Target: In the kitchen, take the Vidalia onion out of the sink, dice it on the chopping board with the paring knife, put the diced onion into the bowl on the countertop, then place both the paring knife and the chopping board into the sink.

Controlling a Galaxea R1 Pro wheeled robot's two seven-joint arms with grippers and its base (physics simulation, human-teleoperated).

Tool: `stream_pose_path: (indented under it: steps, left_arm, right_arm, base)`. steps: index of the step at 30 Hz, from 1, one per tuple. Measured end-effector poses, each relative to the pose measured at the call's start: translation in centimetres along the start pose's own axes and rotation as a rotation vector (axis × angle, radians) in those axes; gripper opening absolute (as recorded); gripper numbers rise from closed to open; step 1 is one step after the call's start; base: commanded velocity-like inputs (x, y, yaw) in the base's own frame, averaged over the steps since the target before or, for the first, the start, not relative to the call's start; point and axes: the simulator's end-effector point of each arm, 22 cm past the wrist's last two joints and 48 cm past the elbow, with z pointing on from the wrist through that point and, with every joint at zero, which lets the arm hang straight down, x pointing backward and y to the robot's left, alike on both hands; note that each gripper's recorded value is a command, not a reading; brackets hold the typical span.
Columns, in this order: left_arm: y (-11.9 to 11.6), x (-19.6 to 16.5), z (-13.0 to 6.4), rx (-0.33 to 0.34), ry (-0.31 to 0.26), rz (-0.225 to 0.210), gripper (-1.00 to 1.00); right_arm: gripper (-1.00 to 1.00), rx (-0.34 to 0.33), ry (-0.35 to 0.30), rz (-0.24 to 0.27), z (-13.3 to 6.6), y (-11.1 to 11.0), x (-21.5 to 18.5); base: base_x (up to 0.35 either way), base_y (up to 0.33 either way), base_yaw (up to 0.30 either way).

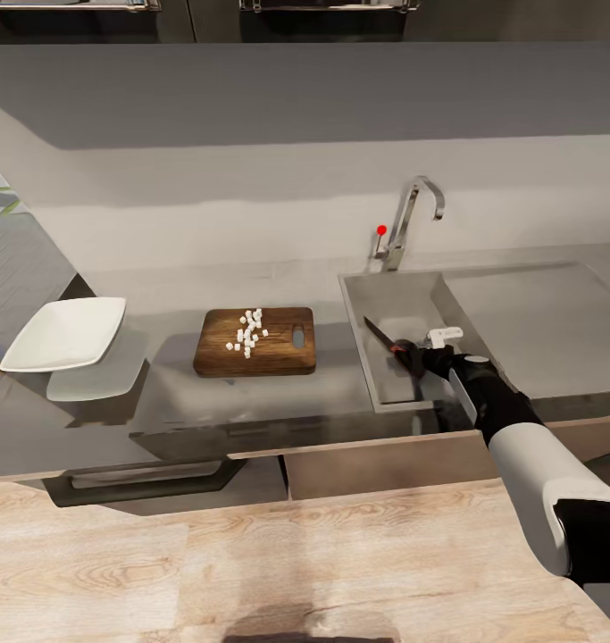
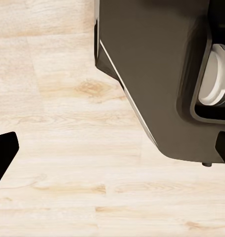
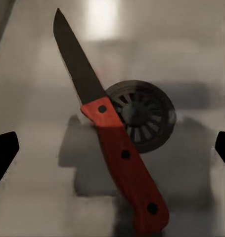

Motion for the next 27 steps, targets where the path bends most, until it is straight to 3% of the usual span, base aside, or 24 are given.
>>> stream_pose_path:
  steps: [5, 8, 9, 12, 14, 21, 27]
  left_arm:
    - [0.0, 0.0, 0.0, 0.000, 0.001, 0.000, 1.00]
    - [0.0, 0.0, 0.0, 0.000, 0.001, 0.000, 1.00]
    - [0.0, 0.1, 0.0, 0.000, 0.001, 0.000, 1.00]
    - [0.0, 0.0, 0.0, 0.000, -0.001, 0.000, 1.00]
    - [0.0, 0.0, 0.0, 0.000, -0.001, 0.000, 1.00]
    - [0.1, -0.1, 0.0, -0.001, -0.001, 0.001, 1.00]
    - [0.1, -0.1, 0.0, -0.001, -0.001, 0.001, 1.00]
  right_arm:
    - [1.00, -0.018, -0.127, -0.035, -1.7, 0.1, -6.0]
    - [1.00, -0.029, -0.202, -0.068, -4.2, 1.1, -7.9]
    - [1.00, -0.026, -0.230, -0.075, -6.0, 1.6, -8.6]
    - [1.00, 0.003, -0.239, -0.023, -11.7, 1.4, -8.4]
    - [1.00, -0.003, -0.252, 0.001, -13.9, 2.5, -7.8]
    - [1.00, -0.016, -0.245, 0.023, -14.8, 3.7, -6.8]
    - [1.00, -0.028, -0.246, 0.041, -14.6, 4.7, -6.8]
  base:
    - [0.000, 0.000, 0.000]
    - [0.000, 0.000, 0.000]
    - [0.000, 0.000, 0.000]
    - [0.000, 0.000, 0.000]
    - [0.000, 0.000, 0.000]
    - [0.000, 0.008, 0.000]
    - [0.000, 0.218, 0.000]
